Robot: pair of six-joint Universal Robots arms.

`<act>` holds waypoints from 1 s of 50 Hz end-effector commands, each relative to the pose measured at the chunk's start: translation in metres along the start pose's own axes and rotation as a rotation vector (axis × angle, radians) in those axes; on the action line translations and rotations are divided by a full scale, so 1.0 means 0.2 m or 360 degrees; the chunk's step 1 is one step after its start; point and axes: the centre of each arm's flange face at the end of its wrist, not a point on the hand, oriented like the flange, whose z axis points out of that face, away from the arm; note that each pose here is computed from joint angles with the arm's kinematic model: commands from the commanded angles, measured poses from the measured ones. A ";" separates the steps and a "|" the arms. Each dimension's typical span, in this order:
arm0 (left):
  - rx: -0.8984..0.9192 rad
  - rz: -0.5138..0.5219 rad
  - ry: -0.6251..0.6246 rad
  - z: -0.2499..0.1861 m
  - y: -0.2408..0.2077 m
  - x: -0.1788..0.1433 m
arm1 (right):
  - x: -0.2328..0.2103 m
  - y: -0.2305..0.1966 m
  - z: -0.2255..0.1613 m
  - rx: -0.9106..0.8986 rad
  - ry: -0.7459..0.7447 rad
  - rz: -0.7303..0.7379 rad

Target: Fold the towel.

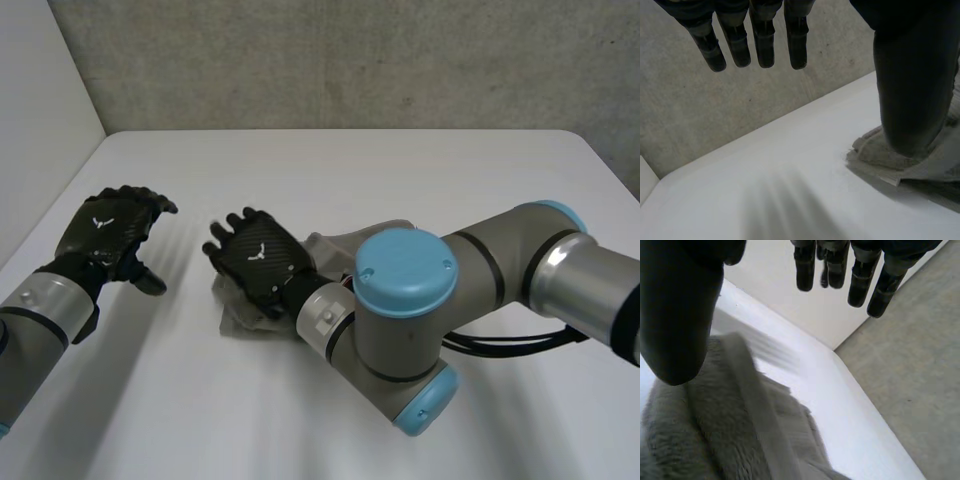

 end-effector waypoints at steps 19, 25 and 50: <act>0.0108 -0.0276 0.0514 -0.01 -0.21 0.49 | 0.57 0.26 -0.65 -0.0628 0.0554 0.0229; -0.0005 -0.0277 0.0589 0.08 -0.12 0.62 | 0.54 0.37 -0.72 -0.0741 0.0559 0.0318; -0.0198 -0.0205 0.0253 0.36 0.16 0.62 | 0.45 0.58 -0.64 -0.0678 0.0532 0.0400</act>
